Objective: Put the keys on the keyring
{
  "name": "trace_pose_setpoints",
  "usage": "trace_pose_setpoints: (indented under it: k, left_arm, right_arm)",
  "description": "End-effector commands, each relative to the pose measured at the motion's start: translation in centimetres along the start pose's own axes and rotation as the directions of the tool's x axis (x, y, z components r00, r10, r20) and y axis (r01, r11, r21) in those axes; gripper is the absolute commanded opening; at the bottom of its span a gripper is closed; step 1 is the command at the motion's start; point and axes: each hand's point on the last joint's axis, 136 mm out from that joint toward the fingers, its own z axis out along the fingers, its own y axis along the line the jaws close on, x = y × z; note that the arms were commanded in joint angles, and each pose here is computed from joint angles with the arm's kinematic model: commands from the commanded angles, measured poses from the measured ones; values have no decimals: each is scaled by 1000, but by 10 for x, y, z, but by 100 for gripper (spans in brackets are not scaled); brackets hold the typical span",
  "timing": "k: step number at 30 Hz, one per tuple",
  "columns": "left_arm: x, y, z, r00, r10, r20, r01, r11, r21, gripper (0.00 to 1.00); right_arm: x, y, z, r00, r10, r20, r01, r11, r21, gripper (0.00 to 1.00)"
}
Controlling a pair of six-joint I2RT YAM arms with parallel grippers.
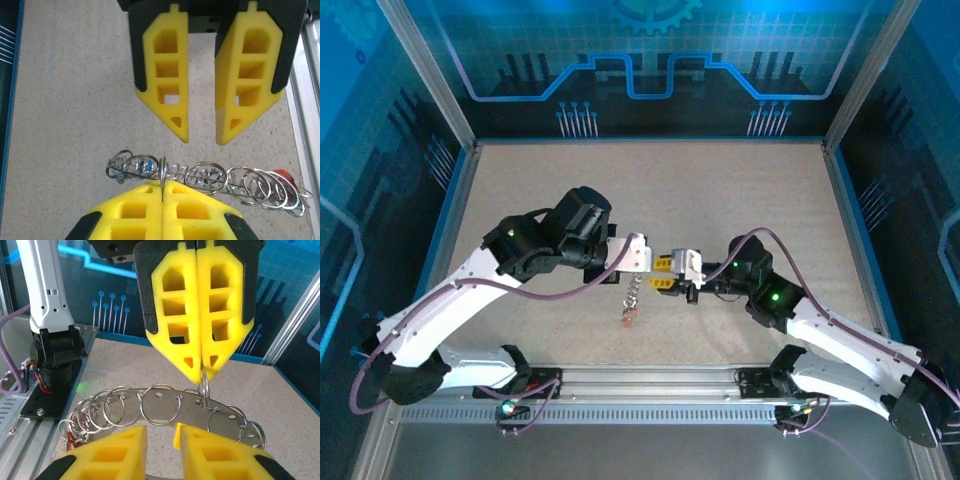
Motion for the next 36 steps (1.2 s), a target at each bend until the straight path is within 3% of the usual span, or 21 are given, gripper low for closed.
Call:
trace_pose_setpoints:
  k: [1,13,17,24,28,32,36]
  left_arm:
    - [3,-3,-7,997,60,-42,-59,998,17,0]
    - [-6,-5,-4,999,35,-15,-34,998,58,0]
    - [-7,-6,-3,1000,27,-13,-26,997,67,0]
    - [-13,-7,0,1000,24,13,-25,996,81,0]
    - [-13,-8,2,1000,19,18,-20,996,88,0]
    - [-12,-9,3,1000,11,18,-12,996,87,2]
    - [-15,-6,1,999,-12,50,9,999,54,13]
  right_arm:
    - [-9,-3,4,1000,-10,14,10,1000,11,25]
    - [-14,-10,10,998,27,51,-29,999,37,27]
    - [-13,-9,13,998,36,47,-37,999,24,21]
    - [-13,-9,19,997,57,61,-58,998,12,21]
    - [-17,-9,18,996,51,73,-52,999,14,16]
    - [-19,-8,17,996,42,76,-43,999,11,2]
    - [-24,-7,14,994,34,99,-34,999,5,0]
